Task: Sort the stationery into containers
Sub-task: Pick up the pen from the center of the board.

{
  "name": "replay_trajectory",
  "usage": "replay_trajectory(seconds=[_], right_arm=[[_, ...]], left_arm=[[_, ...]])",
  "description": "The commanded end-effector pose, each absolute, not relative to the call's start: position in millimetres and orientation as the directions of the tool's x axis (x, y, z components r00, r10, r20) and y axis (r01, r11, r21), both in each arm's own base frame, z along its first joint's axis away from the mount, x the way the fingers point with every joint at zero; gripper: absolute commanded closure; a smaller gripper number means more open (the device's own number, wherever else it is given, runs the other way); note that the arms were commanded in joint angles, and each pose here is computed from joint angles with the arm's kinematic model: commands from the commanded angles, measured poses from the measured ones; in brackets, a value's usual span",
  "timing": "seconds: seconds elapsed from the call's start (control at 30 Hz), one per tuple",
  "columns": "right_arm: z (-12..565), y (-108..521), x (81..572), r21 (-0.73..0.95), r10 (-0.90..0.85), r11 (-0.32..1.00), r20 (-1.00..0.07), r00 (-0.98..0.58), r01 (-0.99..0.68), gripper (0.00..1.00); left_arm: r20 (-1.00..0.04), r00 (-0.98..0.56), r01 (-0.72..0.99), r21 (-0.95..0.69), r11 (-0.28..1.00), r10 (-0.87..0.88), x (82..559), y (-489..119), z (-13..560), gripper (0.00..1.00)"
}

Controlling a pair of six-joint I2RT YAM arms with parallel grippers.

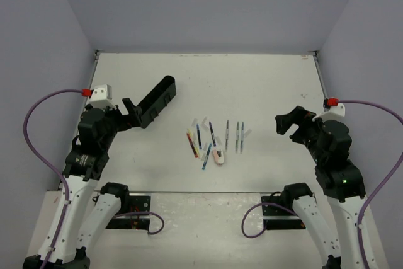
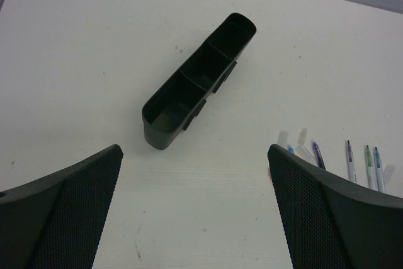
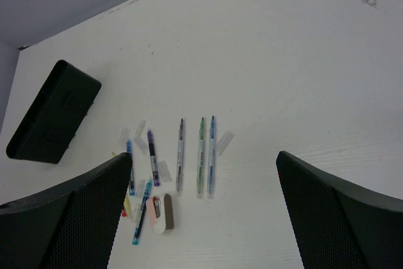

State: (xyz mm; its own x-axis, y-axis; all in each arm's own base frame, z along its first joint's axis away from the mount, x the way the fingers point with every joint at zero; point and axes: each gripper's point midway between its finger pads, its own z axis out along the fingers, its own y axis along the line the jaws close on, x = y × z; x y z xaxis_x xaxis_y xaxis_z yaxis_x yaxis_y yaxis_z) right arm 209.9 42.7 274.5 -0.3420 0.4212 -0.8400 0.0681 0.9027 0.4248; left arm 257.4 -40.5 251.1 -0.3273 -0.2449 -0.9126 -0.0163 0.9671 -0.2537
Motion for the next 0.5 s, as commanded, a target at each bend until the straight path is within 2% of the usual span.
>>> replay_trajectory(seconds=[0.0,0.17,0.33,0.47], right_arm=[[286,42,213,0.439,0.435,0.897,-0.846,-0.308,0.06,0.01],[289,71,216,0.492,0.435,0.868,-0.821,-0.369,-0.073,0.01],[254,101,241,0.538,0.419,0.841,-0.717,-0.557,-0.059,0.01],[204,129,249,0.39,0.291,0.921,-0.678,-0.675,0.005,0.03]], left_arm=[[-0.92,-0.314,0.019,-0.253,0.967,-0.235,259,-46,255,0.0],[-0.918,-0.321,0.022,-0.254,0.967,-0.234,260,-47,253,0.0],[-0.916,-0.329,0.026,-0.254,0.967,-0.231,261,-48,252,0.0],[-0.912,-0.341,0.037,-0.255,0.966,-0.228,262,-51,249,0.0]])
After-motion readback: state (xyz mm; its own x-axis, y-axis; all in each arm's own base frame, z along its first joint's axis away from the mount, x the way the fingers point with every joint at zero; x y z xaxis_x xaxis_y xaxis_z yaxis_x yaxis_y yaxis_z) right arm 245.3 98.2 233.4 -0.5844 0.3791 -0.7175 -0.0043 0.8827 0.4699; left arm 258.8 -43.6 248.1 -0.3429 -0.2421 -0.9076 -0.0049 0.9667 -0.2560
